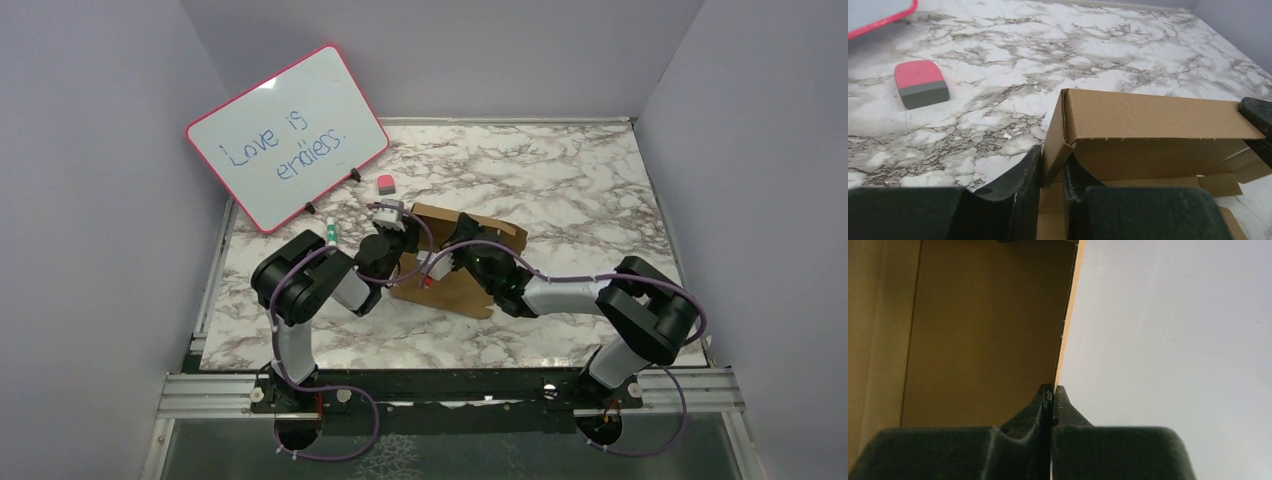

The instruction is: Fold the paper box

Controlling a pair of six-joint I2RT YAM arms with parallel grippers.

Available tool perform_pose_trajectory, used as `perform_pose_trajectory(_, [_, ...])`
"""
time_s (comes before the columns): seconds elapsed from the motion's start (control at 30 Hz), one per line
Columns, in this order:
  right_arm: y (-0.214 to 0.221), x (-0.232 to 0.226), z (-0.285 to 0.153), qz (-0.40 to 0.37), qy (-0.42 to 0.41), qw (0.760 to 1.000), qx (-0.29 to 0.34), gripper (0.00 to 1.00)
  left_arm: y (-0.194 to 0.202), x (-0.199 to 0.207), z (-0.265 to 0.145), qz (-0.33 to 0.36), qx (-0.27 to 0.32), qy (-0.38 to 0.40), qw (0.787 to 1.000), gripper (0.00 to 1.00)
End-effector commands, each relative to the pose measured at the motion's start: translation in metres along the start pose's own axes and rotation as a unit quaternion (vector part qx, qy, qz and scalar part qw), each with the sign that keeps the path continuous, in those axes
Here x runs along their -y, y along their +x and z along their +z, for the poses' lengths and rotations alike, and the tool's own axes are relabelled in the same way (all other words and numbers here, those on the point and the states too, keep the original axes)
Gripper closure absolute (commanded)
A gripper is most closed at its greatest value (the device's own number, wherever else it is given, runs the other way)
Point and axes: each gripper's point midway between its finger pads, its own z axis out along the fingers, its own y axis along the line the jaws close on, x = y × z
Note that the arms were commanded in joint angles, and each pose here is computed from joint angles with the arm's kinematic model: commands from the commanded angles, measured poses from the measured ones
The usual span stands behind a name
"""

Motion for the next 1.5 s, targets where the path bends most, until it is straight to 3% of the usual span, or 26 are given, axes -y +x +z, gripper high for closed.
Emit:
perform_pose_trajectory(0.0, [-0.019, -0.054, -0.005, -0.022, -0.096, 0.995, 0.025, 0.97, -0.01, -0.029, 0.0, -0.013, 0.048, -0.107, 0.993, 0.83])
perform_pose_trajectory(0.4, [-0.028, -0.059, -0.006, -0.007, -0.109, 0.993, 0.035, 0.97, -0.007, -0.036, -0.01, -0.035, 0.074, -0.196, 0.977, 0.83])
perform_pose_trajectory(0.93, [-0.029, -0.063, -0.006, 0.01, -0.126, 0.991, 0.034, 0.97, 0.019, -0.017, -0.01, -0.016, 0.005, -0.134, 0.991, 0.71])
perform_pose_trajectory(1.03, [-0.03, -0.063, -0.006, 0.013, -0.126, 0.991, 0.036, 0.97, 0.019, -0.022, -0.009, -0.022, 0.005, -0.143, 0.989, 0.73])
perform_pose_trajectory(1.2, [-0.031, -0.065, -0.006, 0.017, -0.13, 0.991, 0.039, 0.97, 0.015, -0.034, -0.01, -0.045, 0.018, -0.182, 0.982, 0.86])
perform_pose_trajectory(1.47, [-0.032, -0.072, -0.009, 0.028, -0.144, 0.988, 0.043, 0.97, 0.009, -0.045, -0.004, -0.077, 0.041, -0.233, 0.969, 0.91])
